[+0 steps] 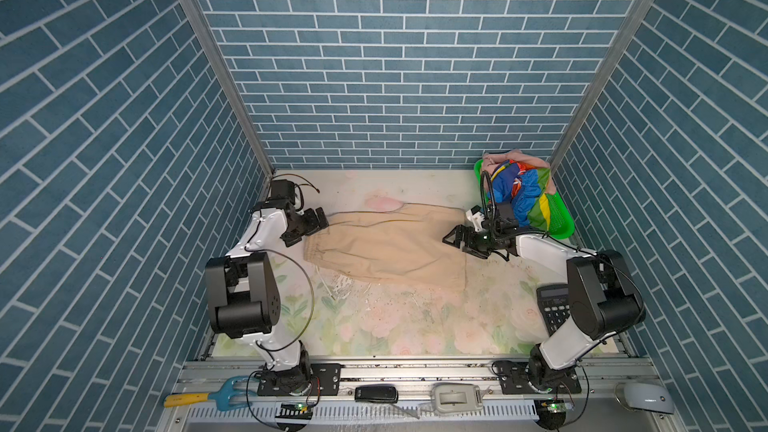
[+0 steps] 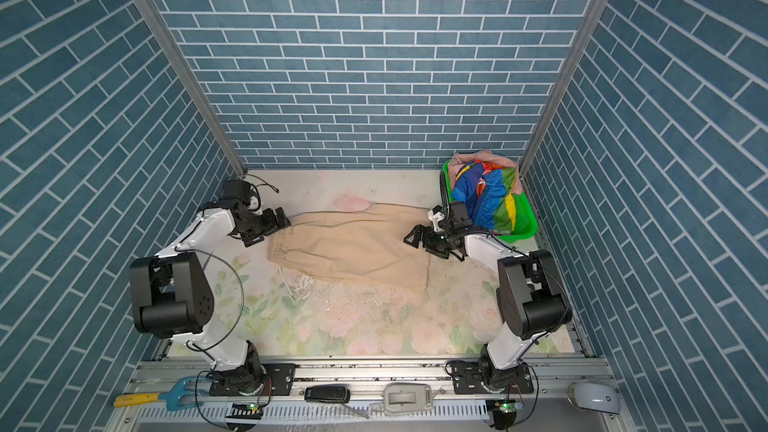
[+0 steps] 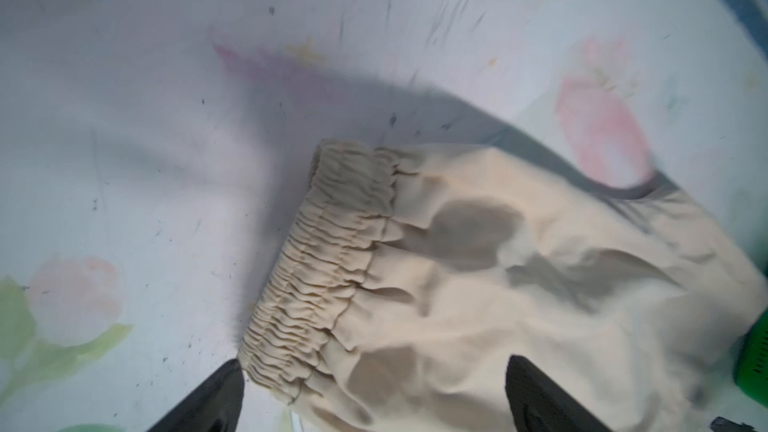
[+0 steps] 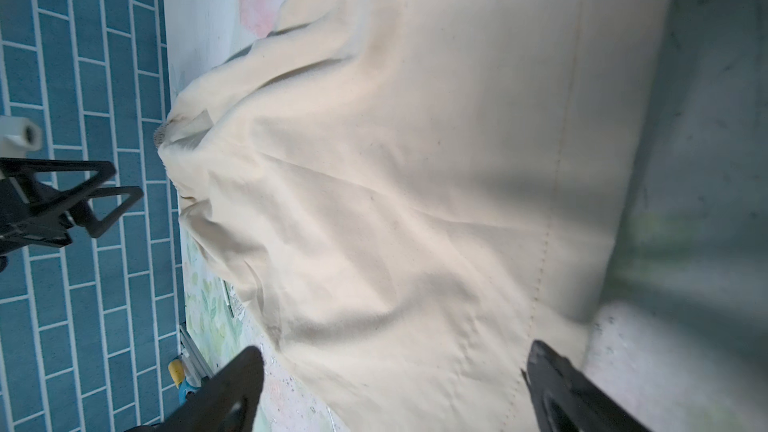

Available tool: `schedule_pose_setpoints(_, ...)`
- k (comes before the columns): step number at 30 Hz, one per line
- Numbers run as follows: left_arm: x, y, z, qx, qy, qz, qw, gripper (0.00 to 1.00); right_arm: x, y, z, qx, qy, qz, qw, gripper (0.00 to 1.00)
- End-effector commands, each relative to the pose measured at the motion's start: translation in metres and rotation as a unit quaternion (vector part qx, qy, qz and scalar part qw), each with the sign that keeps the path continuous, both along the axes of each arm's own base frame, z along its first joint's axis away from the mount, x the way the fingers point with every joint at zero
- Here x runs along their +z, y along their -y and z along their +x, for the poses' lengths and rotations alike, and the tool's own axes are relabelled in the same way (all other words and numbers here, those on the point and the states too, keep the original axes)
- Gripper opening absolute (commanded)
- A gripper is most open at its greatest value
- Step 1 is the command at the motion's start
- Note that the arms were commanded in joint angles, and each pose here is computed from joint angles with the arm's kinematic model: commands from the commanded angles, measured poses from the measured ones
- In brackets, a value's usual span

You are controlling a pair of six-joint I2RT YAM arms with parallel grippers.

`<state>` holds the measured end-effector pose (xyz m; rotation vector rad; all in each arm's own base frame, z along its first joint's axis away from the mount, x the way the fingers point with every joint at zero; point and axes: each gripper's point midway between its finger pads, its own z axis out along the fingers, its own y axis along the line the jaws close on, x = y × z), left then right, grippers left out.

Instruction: Fold and stack the shorts

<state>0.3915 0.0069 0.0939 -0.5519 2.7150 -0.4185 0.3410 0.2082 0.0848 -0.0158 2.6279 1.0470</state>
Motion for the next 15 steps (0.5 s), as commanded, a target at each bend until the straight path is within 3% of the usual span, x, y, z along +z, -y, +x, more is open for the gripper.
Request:
schedule_pose_setpoints(1, -0.004, 0.011, -0.001, -0.044, -0.01, -0.026, 0.999, 1.0, 0.004, 0.003, -0.001, 0.009, 0.01, -0.01, 1.0, 0.99)
schedule_pose_setpoints(7, -0.031, 0.007, 0.005, -0.053, -0.035, -0.028, 0.998, 1.0, -0.005, 0.003, -0.006, 0.01, 0.0, -0.006, 1.0, 0.99)
schedule_pose_setpoints(15, -0.043, -0.033, 0.007, -0.047, -0.059, 0.051, 0.996, 1.0, -0.017, 0.005, -0.015, 0.007, -0.014, -0.005, 1.0, 0.99)
